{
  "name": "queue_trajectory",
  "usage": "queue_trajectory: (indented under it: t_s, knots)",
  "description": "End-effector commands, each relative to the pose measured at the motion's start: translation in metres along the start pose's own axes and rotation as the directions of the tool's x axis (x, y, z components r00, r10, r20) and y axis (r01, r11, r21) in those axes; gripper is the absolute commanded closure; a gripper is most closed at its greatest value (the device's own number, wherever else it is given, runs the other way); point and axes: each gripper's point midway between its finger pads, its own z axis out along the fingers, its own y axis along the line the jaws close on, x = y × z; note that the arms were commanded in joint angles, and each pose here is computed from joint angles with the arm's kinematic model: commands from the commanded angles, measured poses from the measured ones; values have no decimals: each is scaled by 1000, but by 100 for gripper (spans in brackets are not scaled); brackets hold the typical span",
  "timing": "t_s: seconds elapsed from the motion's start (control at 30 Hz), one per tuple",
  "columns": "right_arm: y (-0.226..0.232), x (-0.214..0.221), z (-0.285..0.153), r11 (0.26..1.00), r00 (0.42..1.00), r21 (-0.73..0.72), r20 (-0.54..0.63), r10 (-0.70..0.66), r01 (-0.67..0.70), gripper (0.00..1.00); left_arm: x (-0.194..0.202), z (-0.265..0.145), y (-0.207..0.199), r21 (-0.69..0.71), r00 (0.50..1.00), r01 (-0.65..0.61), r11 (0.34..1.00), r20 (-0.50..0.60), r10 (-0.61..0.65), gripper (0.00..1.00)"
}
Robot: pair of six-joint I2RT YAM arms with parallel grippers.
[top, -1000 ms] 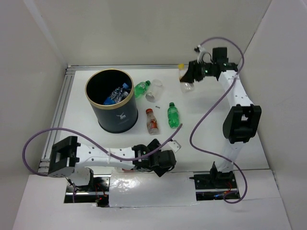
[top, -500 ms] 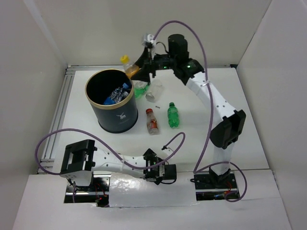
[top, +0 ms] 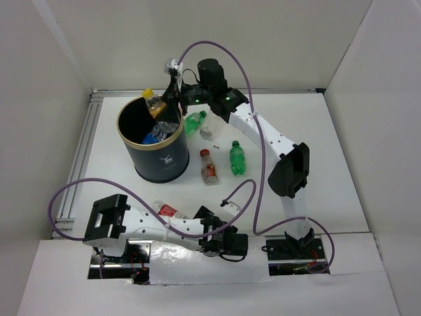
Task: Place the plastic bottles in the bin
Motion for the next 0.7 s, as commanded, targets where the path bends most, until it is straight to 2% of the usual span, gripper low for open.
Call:
queue_trajectory:
  t_s: [0.0,0.03,0.07,0.13,0.17,0.23,0.27,0.3,0.37,0.4,0.43,0.47,0.5,0.57,0.6,0.63,0.67]
  knots:
    - [-12,-22,0,995,998,89,39,-58,54,16,-10,-24,25,-112,981,194,975,37,-191,1]
    - [-12,-28,-3,992,997,107,45,-67,62,9,-3,-30,38,-170,974,227,959,13,-228,1]
    - [-22,-28,-8,987,997,146,43,-66,59,1,-2,-33,34,-155,946,323,934,13,-325,3]
    - [-33,-48,-29,975,993,204,67,-98,83,0,9,-39,33,-140,889,448,883,-36,-457,3]
    - [-43,-53,-37,967,994,248,77,-82,61,0,14,-41,28,-142,828,550,823,-36,-559,3]
    - [-60,-73,-71,944,990,327,105,-92,53,0,32,-43,25,-158,776,614,773,-57,-628,3]
    - [-68,-78,-84,931,990,362,113,-88,42,0,35,-39,23,-184,707,688,702,-48,-706,3]
    - [-86,-74,-108,909,992,417,105,-75,25,0,41,-36,24,-209,672,716,665,-49,-739,3]
    - [-94,-71,-137,891,994,455,93,-50,2,0,46,-29,28,-238,614,764,600,-17,-789,2]
    - [-99,-54,-147,887,997,461,71,-15,-19,3,42,-26,27,-236,564,804,545,17,-825,0]
    - [-103,-52,-173,871,998,490,65,-12,-21,7,40,-23,29,-231,541,824,518,46,-840,0]
    - [-104,-41,-184,870,999,493,38,1,-20,18,32,-20,31,-204,507,852,483,86,-858,0]
    - [-103,-16,-191,875,999,483,10,47,-46,28,26,-22,34,-173,405,907,383,113,-907,0]
    - [-94,-8,-221,861,999,507,-13,49,-36,45,20,-17,47,-127,319,945,301,168,-933,0]
    - [-89,1,-232,860,998,510,-29,48,-27,55,15,-18,51,-93,236,971,222,185,-954,0]
    - [-86,38,-246,851,991,518,-42,129,-89,55,11,-19,57,-62,200,980,191,190,-961,0]
    - [-71,29,-257,848,995,527,-39,92,-58,55,4,-20,61,-34,165,986,161,198,-966,0]
